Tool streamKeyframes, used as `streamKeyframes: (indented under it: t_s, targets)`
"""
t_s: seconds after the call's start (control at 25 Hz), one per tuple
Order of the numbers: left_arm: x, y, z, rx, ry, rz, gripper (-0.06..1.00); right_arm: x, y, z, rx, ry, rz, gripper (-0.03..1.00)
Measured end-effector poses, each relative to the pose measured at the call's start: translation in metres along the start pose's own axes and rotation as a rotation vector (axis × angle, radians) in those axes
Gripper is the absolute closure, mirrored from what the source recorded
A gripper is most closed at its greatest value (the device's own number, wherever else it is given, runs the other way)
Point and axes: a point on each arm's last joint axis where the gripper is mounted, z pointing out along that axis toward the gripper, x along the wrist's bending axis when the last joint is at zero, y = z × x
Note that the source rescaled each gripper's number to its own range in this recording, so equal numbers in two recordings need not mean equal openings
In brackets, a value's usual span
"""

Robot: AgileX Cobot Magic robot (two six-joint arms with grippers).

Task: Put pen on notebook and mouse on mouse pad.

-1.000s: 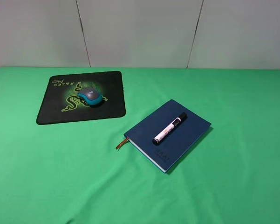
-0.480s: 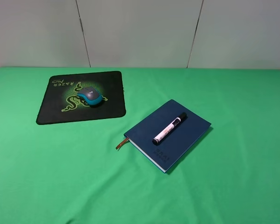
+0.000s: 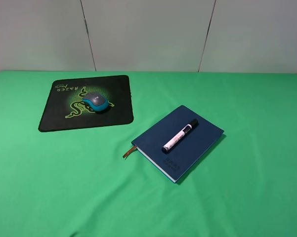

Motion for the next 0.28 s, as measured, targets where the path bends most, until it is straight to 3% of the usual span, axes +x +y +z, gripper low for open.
streamKeyframes:
  t_s: [0.28]
  targets:
    - [0.0000, 0.0000, 0.0000, 0.000, 0.000, 0.000, -0.03, 0.0000, 0.0000, 0.0000, 0.000, 0.000, 0.000, -0.03]
